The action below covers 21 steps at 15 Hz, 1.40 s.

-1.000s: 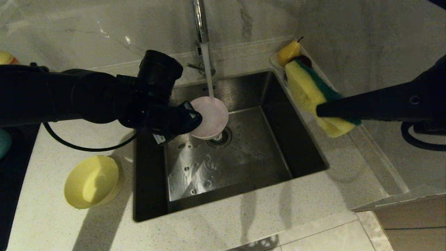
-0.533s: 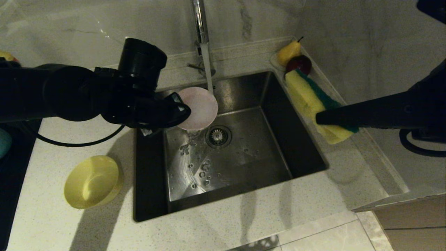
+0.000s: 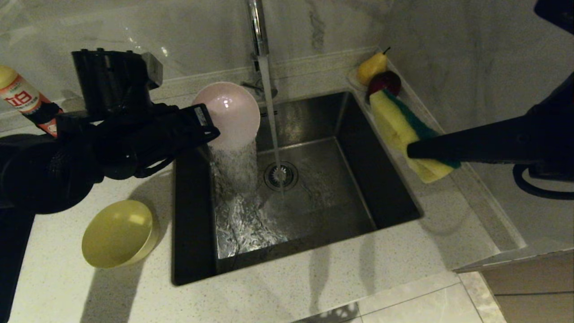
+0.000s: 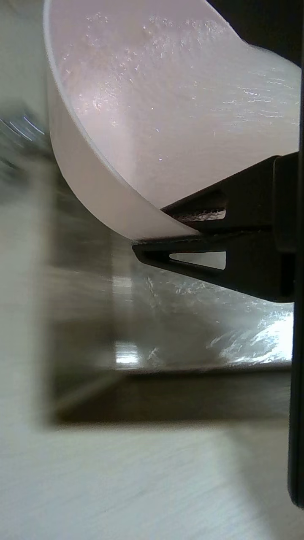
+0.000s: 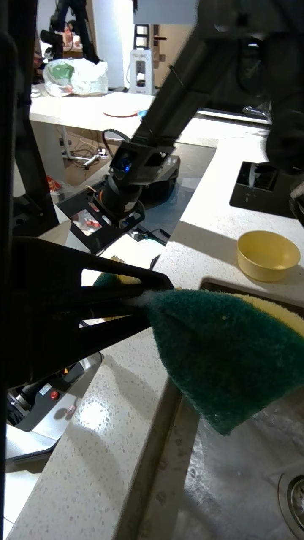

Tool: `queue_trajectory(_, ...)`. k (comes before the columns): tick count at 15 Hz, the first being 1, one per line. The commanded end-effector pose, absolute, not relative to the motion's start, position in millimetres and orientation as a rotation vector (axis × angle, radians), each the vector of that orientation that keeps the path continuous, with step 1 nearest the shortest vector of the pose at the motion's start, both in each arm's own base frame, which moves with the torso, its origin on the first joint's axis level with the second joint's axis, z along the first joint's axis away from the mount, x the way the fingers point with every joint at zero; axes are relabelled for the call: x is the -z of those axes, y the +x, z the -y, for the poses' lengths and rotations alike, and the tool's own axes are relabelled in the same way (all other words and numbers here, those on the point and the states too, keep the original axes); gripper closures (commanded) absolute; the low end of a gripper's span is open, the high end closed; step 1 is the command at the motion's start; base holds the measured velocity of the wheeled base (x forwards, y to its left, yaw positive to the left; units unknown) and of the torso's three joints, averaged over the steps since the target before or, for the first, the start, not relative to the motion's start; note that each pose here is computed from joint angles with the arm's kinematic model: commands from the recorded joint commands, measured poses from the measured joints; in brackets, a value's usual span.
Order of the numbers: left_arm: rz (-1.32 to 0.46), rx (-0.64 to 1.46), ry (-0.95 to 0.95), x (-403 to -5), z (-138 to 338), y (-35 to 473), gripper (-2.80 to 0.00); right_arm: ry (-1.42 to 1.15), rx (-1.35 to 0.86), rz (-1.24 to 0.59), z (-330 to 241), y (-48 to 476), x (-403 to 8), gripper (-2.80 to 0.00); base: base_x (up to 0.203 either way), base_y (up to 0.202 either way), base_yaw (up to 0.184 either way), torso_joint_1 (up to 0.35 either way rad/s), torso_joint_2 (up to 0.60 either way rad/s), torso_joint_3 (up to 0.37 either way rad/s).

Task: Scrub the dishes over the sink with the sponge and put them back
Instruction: Rinse the bowl, then place the bowl on the table

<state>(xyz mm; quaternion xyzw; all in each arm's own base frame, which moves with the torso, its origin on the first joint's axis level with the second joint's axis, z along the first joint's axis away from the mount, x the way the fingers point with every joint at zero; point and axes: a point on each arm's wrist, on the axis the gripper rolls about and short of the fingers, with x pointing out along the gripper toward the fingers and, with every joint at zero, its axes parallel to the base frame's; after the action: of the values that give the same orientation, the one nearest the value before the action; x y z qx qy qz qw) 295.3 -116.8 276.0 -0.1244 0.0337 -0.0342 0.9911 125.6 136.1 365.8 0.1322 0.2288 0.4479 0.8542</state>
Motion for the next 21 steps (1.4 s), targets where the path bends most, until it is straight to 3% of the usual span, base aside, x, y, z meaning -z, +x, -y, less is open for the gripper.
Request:
queue_trajectory(1,0.130,0.094,-0.254,-286.7,109.1,278.1,0.00,0.281,-0.934,-0.490,-136.6,127.8,-364.4,0.00,0.000,0.000,0.000,0.000,0.00,0.000)
queue_trajectory(7,0.392,0.074,-0.096,-286.8,101.5,261.3,0.00,0.283,-0.925,-0.497,-134.1,127.0,-362.4,0.00,0.000,0.000,0.000,0.000,0.00,0.000)
queue_trajectory(14,0.598,0.152,-0.039,-318.0,86.7,220.5,0.00,0.273,-0.911,-0.524,-141.3,136.1,-356.5,0.00,0.000,0.000,0.000,0.000,0.00,0.000)
queue_trajectory(18,0.606,0.161,-0.042,-319.4,84.5,215.0,0.00,0.274,-0.909,-0.529,-141.9,138.0,-355.5,0.00,0.000,0.000,0.000,0.000,0.00,0.000)
queue_trajectory(21,0.483,0.129,-0.016,-309.3,84.6,218.4,0.00,0.275,-0.904,-0.528,-141.8,138.9,-355.6,0.00,0.000,0.000,0.000,0.000,0.00,0.000)
